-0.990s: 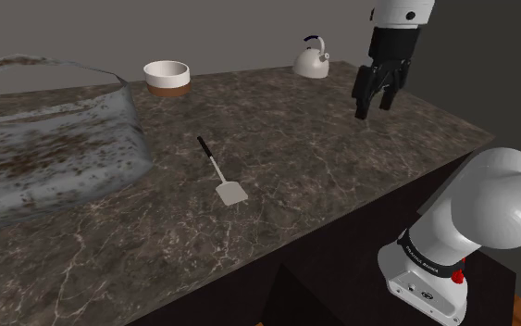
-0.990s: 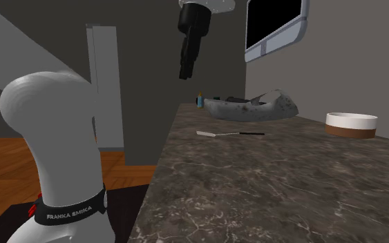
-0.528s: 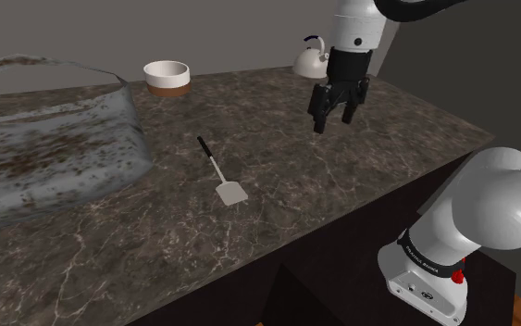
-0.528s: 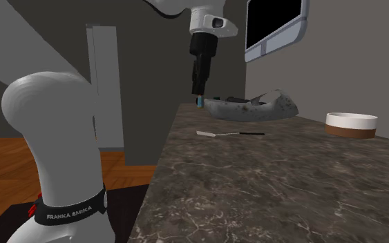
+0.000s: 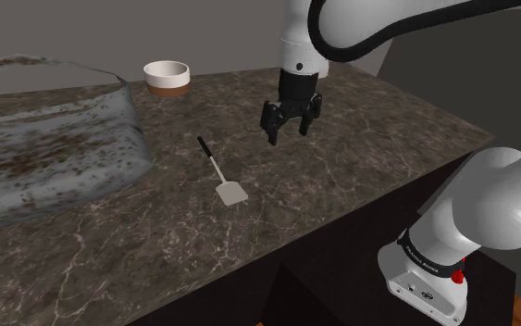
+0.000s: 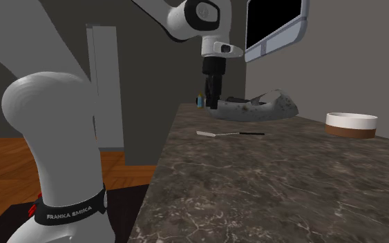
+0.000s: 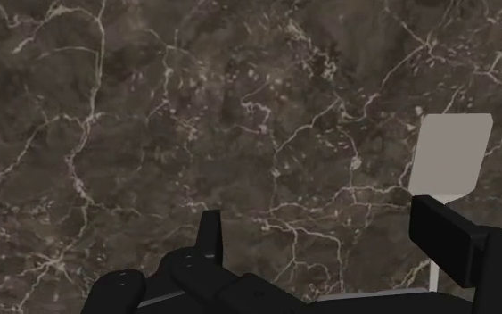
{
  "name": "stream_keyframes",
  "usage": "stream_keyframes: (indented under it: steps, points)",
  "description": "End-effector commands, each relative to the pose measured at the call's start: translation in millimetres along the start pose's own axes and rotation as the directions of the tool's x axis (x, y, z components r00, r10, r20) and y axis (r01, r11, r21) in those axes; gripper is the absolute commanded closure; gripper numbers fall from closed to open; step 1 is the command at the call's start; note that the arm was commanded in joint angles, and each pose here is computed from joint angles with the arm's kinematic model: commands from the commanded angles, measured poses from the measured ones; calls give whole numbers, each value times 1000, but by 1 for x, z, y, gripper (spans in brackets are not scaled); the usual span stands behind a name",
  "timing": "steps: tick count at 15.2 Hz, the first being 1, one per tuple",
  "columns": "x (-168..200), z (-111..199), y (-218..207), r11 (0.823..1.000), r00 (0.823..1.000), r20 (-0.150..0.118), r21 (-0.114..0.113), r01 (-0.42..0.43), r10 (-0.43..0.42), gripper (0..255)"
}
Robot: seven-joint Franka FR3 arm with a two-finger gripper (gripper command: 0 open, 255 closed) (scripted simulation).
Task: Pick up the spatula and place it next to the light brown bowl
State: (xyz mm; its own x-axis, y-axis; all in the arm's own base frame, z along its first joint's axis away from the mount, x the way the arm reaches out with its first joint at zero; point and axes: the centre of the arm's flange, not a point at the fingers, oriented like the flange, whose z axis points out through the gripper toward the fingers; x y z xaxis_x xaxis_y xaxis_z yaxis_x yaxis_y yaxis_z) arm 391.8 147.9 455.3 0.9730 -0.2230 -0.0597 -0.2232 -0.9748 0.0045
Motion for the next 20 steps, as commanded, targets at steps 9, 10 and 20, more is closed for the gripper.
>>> stream_keyframes:
  steps: [9, 10, 20]
  points:
    - [65, 50, -96, 999, 995, -86, 6, -41, 41, 0]
    - [72, 54, -106, 999, 995, -94, 6, -45, 45, 0]
    - [102, 102, -140, 998, 990, -126, 9, -60, 61, 0]
